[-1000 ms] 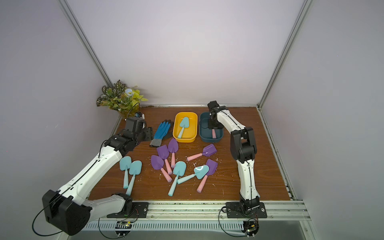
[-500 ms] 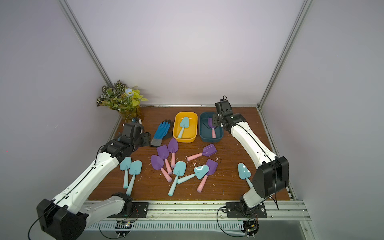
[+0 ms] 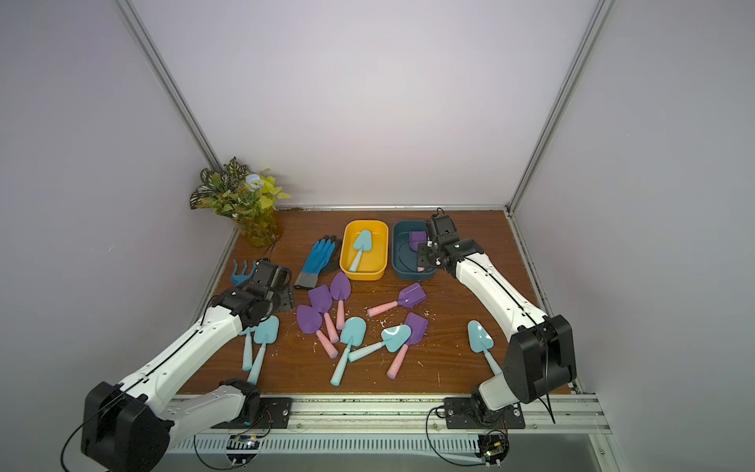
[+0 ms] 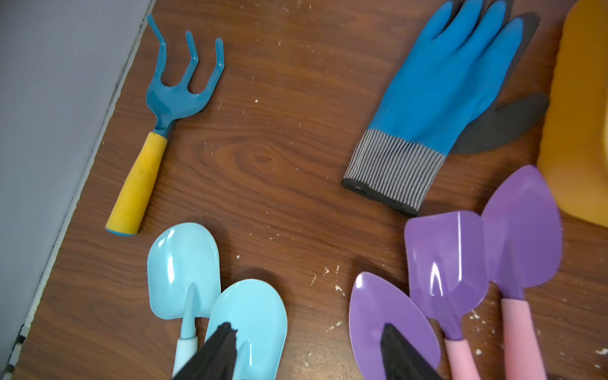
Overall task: Sort the small shovels by color and place them into the storage box
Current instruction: Pick up the shovel from the center of the board.
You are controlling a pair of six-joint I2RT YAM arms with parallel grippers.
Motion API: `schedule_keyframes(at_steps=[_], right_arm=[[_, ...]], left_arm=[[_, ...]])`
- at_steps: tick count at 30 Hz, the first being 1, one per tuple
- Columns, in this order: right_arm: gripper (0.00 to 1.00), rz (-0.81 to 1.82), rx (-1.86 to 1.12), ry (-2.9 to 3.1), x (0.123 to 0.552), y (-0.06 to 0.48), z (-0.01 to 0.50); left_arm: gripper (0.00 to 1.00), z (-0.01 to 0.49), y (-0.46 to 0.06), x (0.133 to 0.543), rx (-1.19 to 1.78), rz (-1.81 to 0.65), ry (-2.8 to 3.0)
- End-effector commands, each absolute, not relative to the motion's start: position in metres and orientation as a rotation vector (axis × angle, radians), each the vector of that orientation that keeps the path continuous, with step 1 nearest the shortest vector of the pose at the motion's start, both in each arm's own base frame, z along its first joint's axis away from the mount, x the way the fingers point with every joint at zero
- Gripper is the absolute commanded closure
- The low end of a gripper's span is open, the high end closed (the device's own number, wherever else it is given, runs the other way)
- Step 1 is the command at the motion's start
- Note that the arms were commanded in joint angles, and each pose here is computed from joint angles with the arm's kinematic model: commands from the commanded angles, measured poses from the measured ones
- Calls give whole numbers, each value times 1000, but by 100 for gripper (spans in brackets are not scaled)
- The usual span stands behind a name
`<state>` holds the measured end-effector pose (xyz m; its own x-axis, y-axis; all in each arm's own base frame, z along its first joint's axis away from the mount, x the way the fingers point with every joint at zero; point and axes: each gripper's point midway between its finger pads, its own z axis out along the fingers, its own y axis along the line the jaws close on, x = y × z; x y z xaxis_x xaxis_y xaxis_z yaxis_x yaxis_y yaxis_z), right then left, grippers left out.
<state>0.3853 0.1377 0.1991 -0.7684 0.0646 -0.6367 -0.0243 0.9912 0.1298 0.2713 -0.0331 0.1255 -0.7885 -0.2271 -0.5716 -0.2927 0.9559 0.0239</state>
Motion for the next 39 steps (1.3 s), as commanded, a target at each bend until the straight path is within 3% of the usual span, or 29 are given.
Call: schedule_keyframes(at_steps=[1,9,23,39], right_arm=[[50,262,9,2373,386,150,217],[50,277,9,2383,374,149,209],[49,251,4,2385,365,143,210],[49,221,-32,2386,367,145,213]], left_arm=[[29,108,-36,259,-366,125,2599],[34,83,-77,232,-288,-48,2722],[38,64,-104,193,-476,-204,2744],[39,54,-129,199,-547,-328,2719]])
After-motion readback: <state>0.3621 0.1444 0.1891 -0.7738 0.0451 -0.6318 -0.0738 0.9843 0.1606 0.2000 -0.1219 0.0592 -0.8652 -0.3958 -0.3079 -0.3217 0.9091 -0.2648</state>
